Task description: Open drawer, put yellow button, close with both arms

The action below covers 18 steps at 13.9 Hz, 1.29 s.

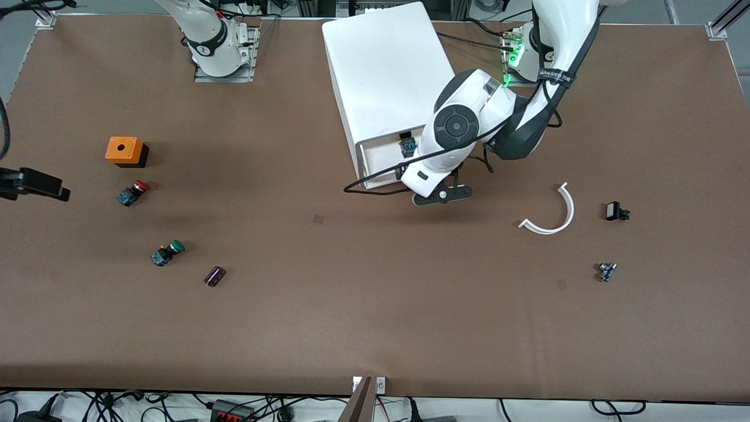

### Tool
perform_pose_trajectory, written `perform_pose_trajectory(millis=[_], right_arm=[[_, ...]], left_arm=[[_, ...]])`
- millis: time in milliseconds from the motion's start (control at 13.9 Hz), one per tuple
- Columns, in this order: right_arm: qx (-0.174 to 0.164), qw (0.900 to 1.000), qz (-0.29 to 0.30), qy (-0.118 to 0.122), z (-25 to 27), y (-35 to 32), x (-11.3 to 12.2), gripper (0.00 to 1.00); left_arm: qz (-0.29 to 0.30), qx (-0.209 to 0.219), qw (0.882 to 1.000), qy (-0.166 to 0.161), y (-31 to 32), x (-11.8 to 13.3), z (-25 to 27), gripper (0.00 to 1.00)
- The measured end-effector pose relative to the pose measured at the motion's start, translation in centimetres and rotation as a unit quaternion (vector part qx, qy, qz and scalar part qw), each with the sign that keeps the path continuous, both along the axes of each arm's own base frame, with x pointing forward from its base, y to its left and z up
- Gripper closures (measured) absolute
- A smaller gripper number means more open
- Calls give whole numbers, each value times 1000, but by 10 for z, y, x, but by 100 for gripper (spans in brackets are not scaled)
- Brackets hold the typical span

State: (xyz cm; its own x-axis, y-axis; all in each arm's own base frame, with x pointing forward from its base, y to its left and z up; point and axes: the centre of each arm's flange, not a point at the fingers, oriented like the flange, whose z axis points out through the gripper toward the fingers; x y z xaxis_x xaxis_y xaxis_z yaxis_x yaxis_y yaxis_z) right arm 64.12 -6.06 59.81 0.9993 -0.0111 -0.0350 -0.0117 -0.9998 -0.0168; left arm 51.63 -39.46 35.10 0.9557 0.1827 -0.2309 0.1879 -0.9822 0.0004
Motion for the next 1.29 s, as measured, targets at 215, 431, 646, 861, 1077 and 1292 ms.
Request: perform_pose_trajectory(millis=[215, 431, 646, 861, 1077, 1292], right_arm=[[1, 1000, 7, -8, 15, 9, -11, 0], [3, 1000, 5, 7, 8, 11, -15, 0], [-6, 1000, 2, 13, -4, 9, -24, 0], [-15, 1000, -4, -2, -10, 9, -48, 0], [-15, 1000, -5, -3, -13, 11, -66, 0], [-15, 1000, -3, -3, -12, 14, -72, 0]], left_arm=[[-2, -2, 1000, 12, -4, -14, -1, 0], [-8, -8, 1000, 23, -12, -29, -2, 0], [-8, -8, 999, 33, -13, -38, -3, 0], [-9, -7, 999, 36, -14, -41, -4, 0], [-8, -9, 999, 45, -14, -44, -5, 0], [-7, -9, 999, 46, -14, -44, -5, 0]])
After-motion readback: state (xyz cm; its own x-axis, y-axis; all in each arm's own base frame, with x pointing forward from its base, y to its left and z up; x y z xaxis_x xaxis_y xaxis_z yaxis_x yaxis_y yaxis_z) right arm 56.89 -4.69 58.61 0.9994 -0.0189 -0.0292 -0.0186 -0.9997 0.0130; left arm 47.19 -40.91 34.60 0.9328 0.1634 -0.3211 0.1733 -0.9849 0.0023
